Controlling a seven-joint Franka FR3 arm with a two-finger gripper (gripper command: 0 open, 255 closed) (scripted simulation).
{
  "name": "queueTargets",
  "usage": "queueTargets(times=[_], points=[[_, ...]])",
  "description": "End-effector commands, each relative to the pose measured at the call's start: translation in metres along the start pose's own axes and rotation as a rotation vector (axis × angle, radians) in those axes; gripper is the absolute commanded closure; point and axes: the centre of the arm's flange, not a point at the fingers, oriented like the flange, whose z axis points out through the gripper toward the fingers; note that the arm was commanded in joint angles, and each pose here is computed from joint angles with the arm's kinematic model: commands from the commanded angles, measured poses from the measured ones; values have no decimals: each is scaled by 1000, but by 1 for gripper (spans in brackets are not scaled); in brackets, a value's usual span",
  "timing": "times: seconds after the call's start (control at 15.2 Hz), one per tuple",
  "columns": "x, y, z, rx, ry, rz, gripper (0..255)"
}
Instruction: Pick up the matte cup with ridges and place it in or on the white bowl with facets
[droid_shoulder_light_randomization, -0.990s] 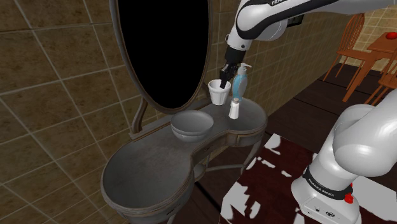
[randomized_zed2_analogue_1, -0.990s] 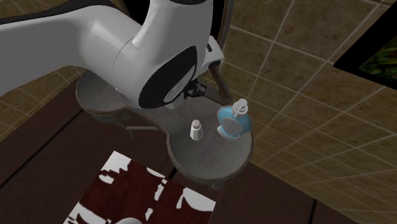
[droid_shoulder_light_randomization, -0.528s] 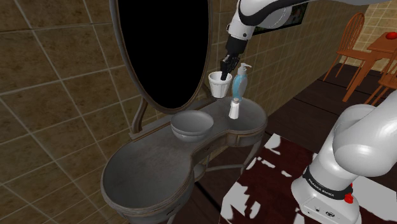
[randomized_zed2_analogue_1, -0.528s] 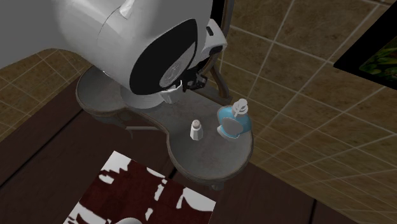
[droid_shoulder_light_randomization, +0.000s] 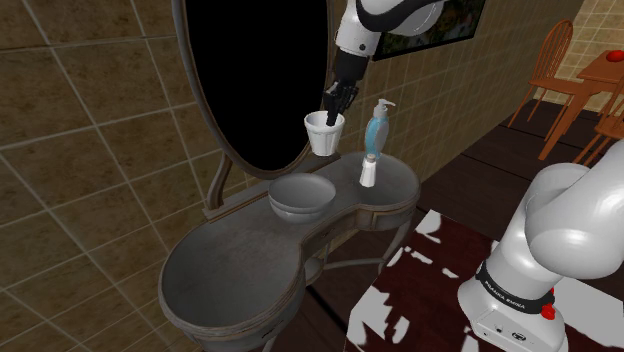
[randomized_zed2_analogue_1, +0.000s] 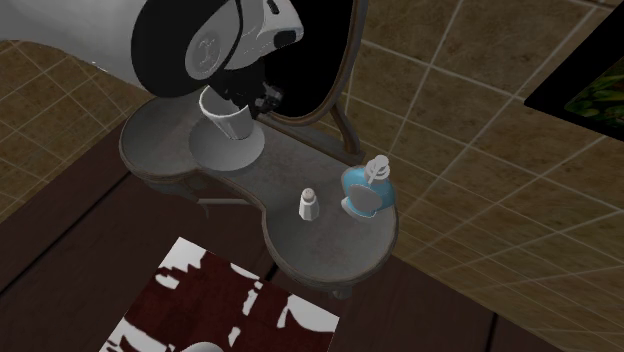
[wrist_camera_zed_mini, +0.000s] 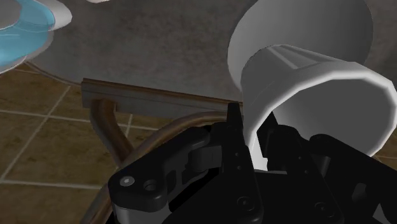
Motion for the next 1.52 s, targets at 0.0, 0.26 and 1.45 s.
queueTargets(times=[0.0,0.26,1.45], points=[[5,-25,0,0,0,2,255],[18,-83,0,0,0,2,255],[1,-68,93,0,0,2,255]])
